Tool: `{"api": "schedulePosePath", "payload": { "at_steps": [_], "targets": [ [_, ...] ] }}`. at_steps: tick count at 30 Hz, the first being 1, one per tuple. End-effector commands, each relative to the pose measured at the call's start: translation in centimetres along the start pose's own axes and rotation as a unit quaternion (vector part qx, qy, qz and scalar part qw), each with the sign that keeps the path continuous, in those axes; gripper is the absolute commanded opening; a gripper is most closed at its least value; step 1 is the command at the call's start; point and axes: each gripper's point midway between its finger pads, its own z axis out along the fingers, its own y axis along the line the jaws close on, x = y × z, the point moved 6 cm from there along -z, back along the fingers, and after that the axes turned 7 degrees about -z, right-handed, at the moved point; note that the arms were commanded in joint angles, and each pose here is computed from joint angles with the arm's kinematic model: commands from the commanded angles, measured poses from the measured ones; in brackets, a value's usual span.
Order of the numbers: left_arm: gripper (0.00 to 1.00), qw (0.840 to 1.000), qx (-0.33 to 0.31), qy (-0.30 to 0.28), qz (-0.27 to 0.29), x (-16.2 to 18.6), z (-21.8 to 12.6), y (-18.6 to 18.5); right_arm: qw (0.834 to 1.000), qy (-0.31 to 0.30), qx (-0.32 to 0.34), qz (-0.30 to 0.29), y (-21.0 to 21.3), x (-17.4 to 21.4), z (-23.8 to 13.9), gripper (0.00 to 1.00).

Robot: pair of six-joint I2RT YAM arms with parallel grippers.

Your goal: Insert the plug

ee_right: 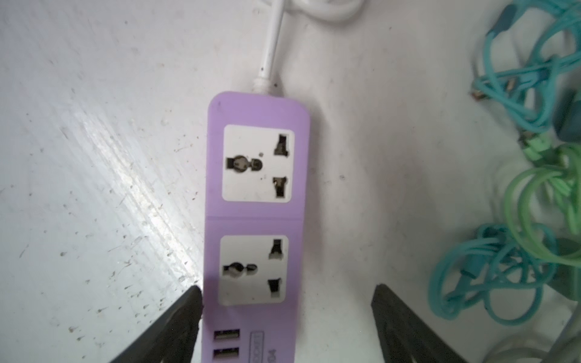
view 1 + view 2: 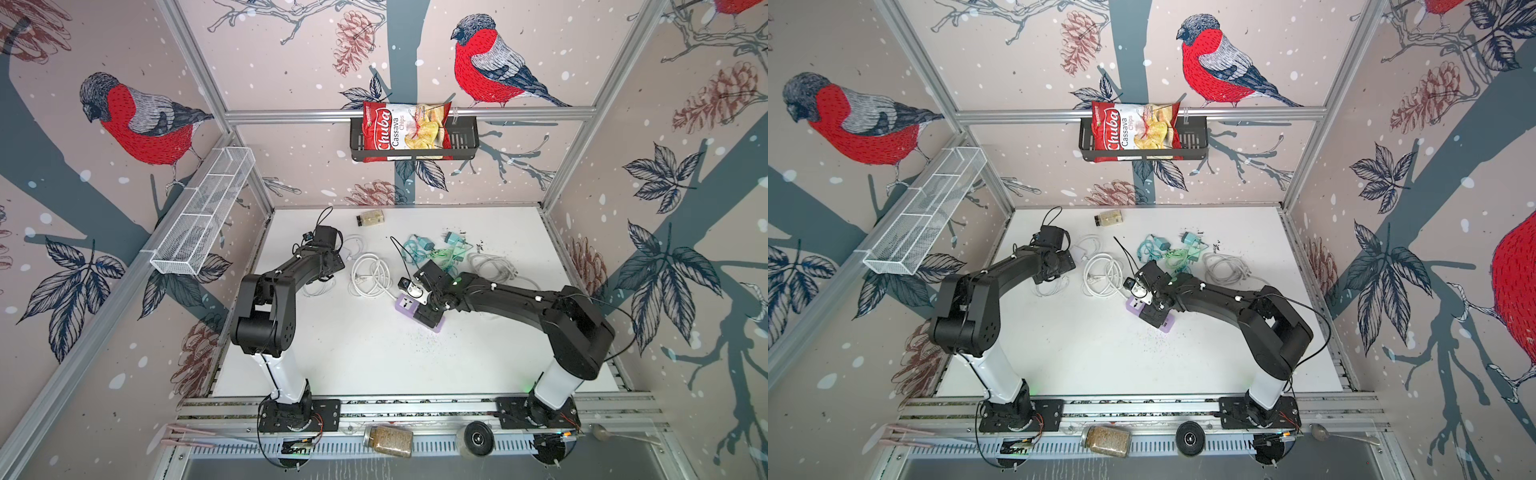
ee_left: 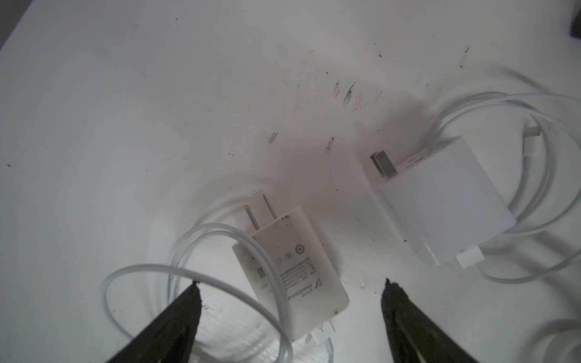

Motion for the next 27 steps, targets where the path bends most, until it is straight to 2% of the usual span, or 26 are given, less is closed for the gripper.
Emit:
{"api": "schedulePosePath", "payload": {
  "at_steps": [1,4,10,15,19,27],
  "targets": [
    [0.88,1.000,-0.005,0.010,-0.004,0.2,0.5,0.1,0.999,-0.029,0.014,0.011,-0.6,-0.7,-0.8,0.86],
    [0.86,1.000,-0.005,0.016,-0.010,0.4,0.4,0.2,0.999,-0.034,0.020,0.018,-0.9,-0.7,-1.1,0.86],
    [0.83,0.999,0.022,-0.011,-0.038,-0.4,-3.2,0.7,0.999,-0.038,0.023,0.021,-1.0,-0.8,-1.2,0.86],
    [0.82,0.994,0.089,-0.033,-0.044,-1.5,-5.8,-0.4,0.999,-0.036,0.031,0.025,-1.4,-0.7,-1.1,0.86],
    [0.78,0.991,0.124,-0.034,-0.045,-1.8,-5.2,-1.8,0.998,-0.036,0.034,0.027,-1.6,-0.8,-1.2,0.86],
    [0.78,0.989,0.142,-0.019,-0.042,-1.9,-3.0,-3.5,0.998,-0.033,0.037,0.034,-1.7,-0.7,-1.3,0.86]
  ]
}}
